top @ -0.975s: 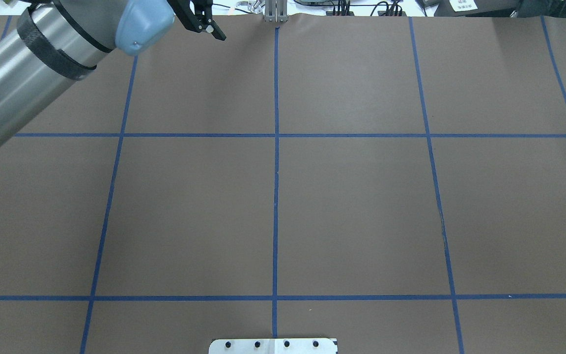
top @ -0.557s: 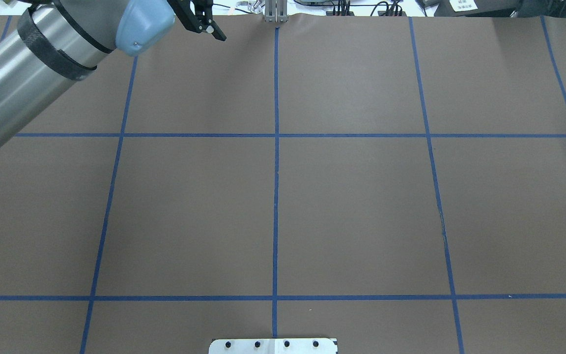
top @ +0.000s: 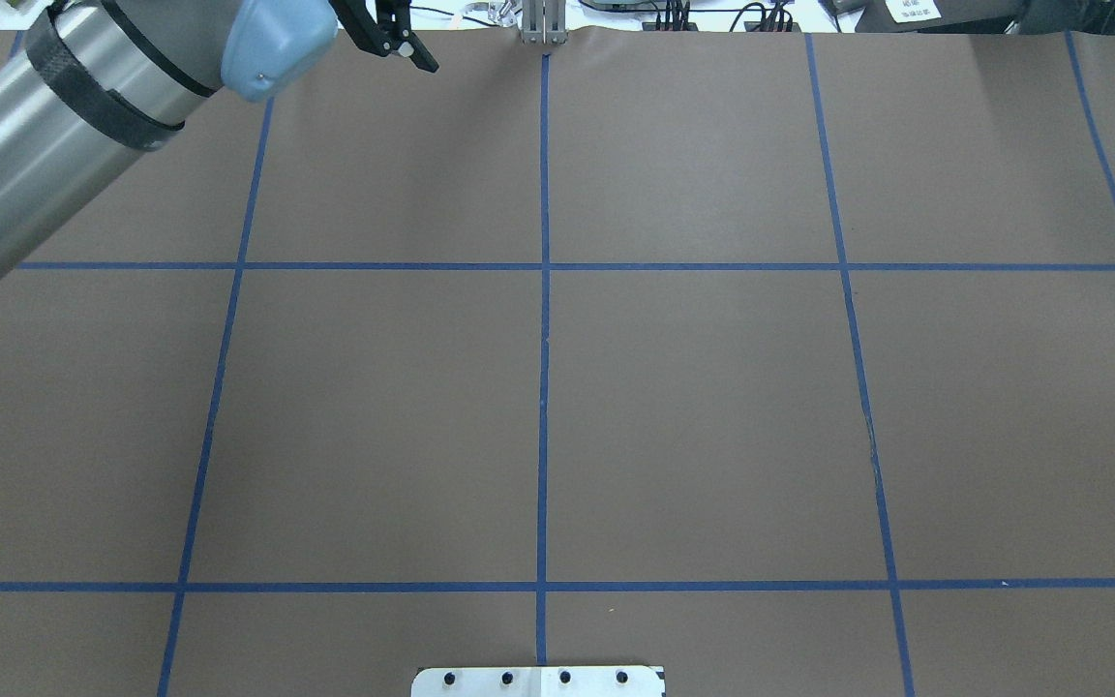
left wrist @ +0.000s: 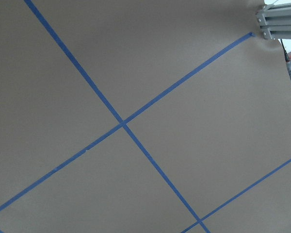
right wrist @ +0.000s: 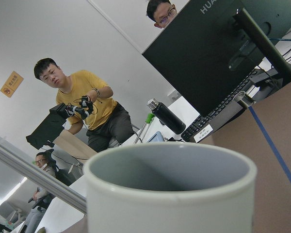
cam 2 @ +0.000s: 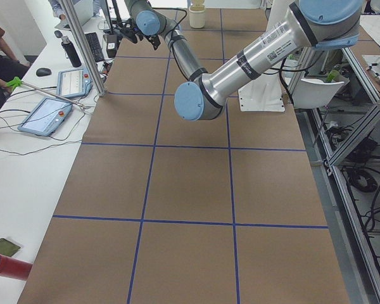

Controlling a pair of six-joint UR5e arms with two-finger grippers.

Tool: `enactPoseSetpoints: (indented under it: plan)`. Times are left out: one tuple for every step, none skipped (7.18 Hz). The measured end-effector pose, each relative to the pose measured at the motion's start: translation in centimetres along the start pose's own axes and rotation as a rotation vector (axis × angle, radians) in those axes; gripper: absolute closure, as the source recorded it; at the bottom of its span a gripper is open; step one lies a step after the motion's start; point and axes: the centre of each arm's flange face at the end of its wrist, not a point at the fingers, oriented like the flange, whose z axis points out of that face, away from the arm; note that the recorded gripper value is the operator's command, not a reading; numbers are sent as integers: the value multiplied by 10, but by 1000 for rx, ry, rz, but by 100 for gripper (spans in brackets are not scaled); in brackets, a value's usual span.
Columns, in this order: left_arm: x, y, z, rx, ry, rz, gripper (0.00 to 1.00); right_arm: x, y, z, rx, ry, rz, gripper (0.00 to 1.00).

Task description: Left arm hands cup to right arm to dump lemon

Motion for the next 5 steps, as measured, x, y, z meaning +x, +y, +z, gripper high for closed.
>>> enactPoseSetpoints:
  plan:
    - [1,-2,-2,3,3,15,0,-24,-12,10,-16,41,-46,100]
    - [1,-4,-5,6,6,47,0,-48,-26,26,-38,96,-106,100]
    - [1,-6,-7,14,6,77,0,-69,-38,51,-72,141,-158,100]
    - [1,-10,-8,30,-2,96,0,-88,-44,87,-125,166,-207,100]
    - [1,-13,-7,45,-10,112,0,-106,-43,127,-173,182,-258,100]
